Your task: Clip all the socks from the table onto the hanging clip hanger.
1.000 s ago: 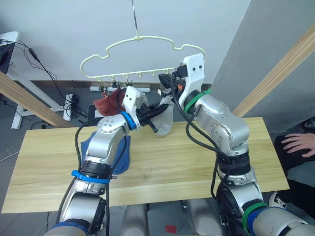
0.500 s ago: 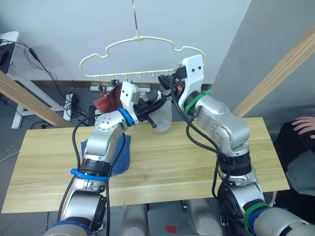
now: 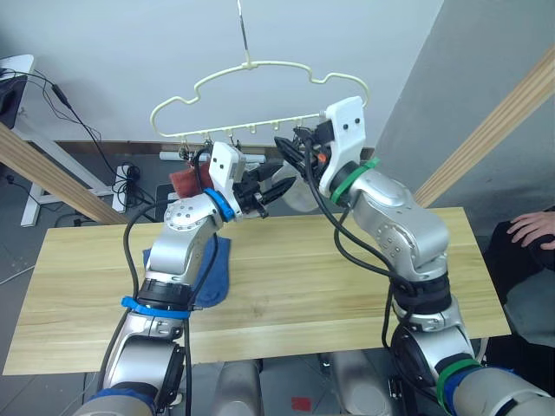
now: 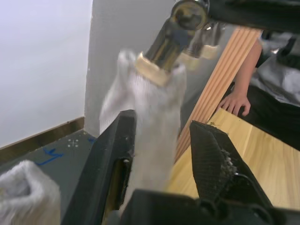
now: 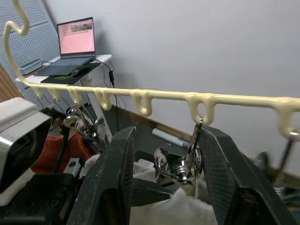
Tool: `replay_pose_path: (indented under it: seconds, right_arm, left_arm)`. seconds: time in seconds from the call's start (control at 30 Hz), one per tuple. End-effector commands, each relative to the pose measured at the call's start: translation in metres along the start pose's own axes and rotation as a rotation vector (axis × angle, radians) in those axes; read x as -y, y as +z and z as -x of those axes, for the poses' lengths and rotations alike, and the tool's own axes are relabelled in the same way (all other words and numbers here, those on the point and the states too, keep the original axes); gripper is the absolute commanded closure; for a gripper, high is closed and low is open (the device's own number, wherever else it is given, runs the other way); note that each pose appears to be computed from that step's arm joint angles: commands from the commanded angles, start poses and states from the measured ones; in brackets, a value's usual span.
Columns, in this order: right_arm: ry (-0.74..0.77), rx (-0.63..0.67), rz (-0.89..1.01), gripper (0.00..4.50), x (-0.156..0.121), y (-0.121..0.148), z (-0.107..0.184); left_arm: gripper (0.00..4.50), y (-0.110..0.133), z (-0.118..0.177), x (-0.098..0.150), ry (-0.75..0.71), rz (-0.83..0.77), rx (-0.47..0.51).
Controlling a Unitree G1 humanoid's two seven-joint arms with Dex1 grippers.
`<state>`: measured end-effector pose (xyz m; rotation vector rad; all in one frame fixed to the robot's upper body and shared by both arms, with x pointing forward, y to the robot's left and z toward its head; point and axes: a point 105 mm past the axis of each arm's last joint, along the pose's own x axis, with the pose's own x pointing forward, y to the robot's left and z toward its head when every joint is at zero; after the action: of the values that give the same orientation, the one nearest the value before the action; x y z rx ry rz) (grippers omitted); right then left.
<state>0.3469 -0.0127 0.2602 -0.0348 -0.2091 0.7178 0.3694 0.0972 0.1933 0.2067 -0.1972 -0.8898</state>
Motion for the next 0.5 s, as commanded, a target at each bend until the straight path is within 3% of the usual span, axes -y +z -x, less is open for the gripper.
replay_pose_path:
  seconds: [0.03, 0.2, 0.37, 0.47, 0.5]
  right_arm:
    - [0.075, 0.08, 0.084, 2.43, -0.018, 0.02, 0.016]
    - [0.086, 0.083, 0.106, 2.43, -0.024, 0.018, 0.032]
    - [-0.01, 0.075, 0.076, 2.43, -0.012, 0.011, 0.04]
    - [-0.073, 0.061, 0.048, 3.31, -0.004, 0.007, 0.04]
    - [-0.089, 0.054, 0.045, 3.31, -0.002, 0.006, 0.039]
  left_arm:
    - [2.53, 0.008, 0.003, 0.005, -0.033, -0.065, 0.002]
    - [2.53, 0.008, 0.008, 0.01, -0.082, -0.083, -0.024]
    - [2.53, 0.013, 0.018, 0.011, -0.131, -0.106, -0.046]
    - [2.48, 0.022, 0.023, 0.011, -0.154, -0.101, -0.039]
    - [2.48, 0.024, 0.025, 0.012, -0.168, -0.097, -0.041]
